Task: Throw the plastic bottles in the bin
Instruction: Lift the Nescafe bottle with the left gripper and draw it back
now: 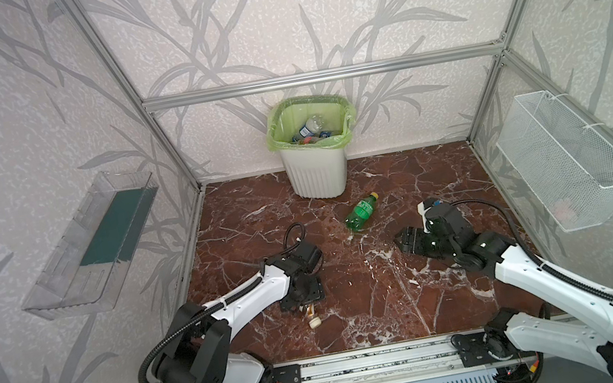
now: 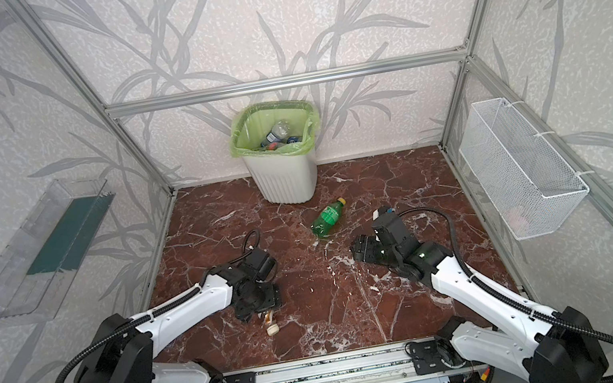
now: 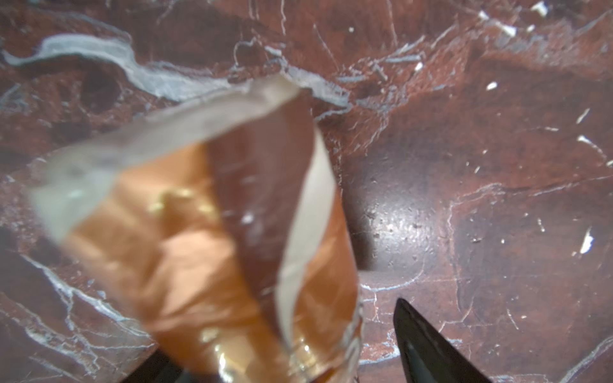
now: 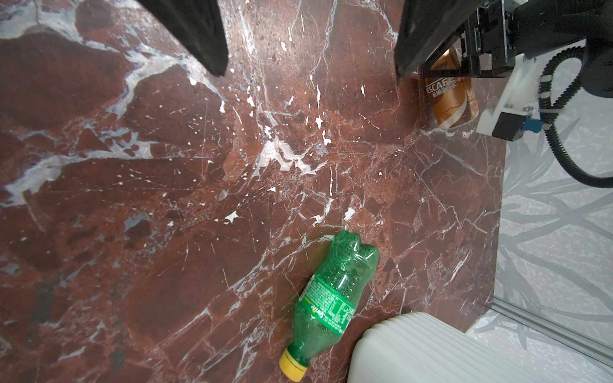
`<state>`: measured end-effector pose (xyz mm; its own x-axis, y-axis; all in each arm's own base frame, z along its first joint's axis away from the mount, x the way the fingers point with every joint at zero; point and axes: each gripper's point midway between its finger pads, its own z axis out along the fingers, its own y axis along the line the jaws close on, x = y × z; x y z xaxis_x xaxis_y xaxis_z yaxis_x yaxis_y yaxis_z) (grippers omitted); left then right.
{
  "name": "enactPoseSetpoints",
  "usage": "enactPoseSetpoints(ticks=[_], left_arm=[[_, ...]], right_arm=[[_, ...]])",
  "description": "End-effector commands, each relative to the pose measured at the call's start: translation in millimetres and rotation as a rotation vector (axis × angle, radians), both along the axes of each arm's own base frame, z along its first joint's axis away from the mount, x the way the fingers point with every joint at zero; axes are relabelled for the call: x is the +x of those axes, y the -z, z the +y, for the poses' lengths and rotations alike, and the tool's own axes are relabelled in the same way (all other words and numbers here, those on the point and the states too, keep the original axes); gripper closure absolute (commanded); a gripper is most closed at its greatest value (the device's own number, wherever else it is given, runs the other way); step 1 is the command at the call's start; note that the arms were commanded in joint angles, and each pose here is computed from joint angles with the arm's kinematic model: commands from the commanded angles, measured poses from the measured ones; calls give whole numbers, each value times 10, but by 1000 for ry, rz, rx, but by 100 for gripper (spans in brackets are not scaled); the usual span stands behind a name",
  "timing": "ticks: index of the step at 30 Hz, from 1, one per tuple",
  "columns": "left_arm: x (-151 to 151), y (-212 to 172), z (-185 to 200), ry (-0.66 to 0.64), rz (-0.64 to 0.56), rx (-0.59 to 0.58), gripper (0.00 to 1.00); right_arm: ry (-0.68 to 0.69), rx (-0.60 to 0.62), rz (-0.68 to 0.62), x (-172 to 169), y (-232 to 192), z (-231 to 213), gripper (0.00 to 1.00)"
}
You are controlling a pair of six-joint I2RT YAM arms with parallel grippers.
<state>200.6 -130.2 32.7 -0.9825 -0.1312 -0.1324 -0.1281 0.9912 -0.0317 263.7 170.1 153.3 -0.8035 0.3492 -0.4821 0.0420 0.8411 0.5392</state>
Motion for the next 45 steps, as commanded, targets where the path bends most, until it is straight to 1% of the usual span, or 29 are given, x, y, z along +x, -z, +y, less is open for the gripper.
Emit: enactPoseSetpoints(ticks=[1, 4, 7, 9, 11, 18, 23, 26, 28, 30, 32, 34, 41, 45], left_arm=[[65, -66, 83, -17, -25, 40, 20], [84, -49, 118, -31, -20, 44, 24], [111, -48, 130, -33, -22, 38, 29], [115, -45, 138, -37, -18, 30, 36], [112, -38, 148, -40, -15, 23, 40], [71, 15, 192, -37, 8, 25, 38], [49, 35, 184, -35, 13, 12, 40], [44, 45, 177, -32, 12, 5, 40], [56, 34, 177, -32, 4, 3, 36], [75, 11, 197, -35, -8, 13, 27], [96, -16, 213, -34, -20, 23, 24], [124, -40, 227, -36, -31, 26, 24], [200, 16, 268, -54, -21, 5, 30], [230, 22, 260, -40, -19, -6, 37]], right_arm=[[13, 5, -19, 33, -118, 6, 21], [11, 6, -17, 32, -113, 11, 21], [12, 5, -18, 33, -114, 10, 21], [12, 5, -18, 32, -110, 11, 21], [12, 5, -17, 31, -103, 11, 21], [12, 6, -13, 40, -82, 23, 21], [11, 5, -10, 52, -72, 38, 21], [9, 6, -9, 55, -69, 50, 21], [9, 5, -8, 59, -68, 53, 21], [7, 5, -8, 59, -65, 59, 21], [9, 5, -10, 64, -70, 59, 21], [8, 3, -9, 66, -65, 60, 21], [5, 4, -10, 71, -68, 67, 22], [4, 2, -12, 74, -80, 69, 22]])
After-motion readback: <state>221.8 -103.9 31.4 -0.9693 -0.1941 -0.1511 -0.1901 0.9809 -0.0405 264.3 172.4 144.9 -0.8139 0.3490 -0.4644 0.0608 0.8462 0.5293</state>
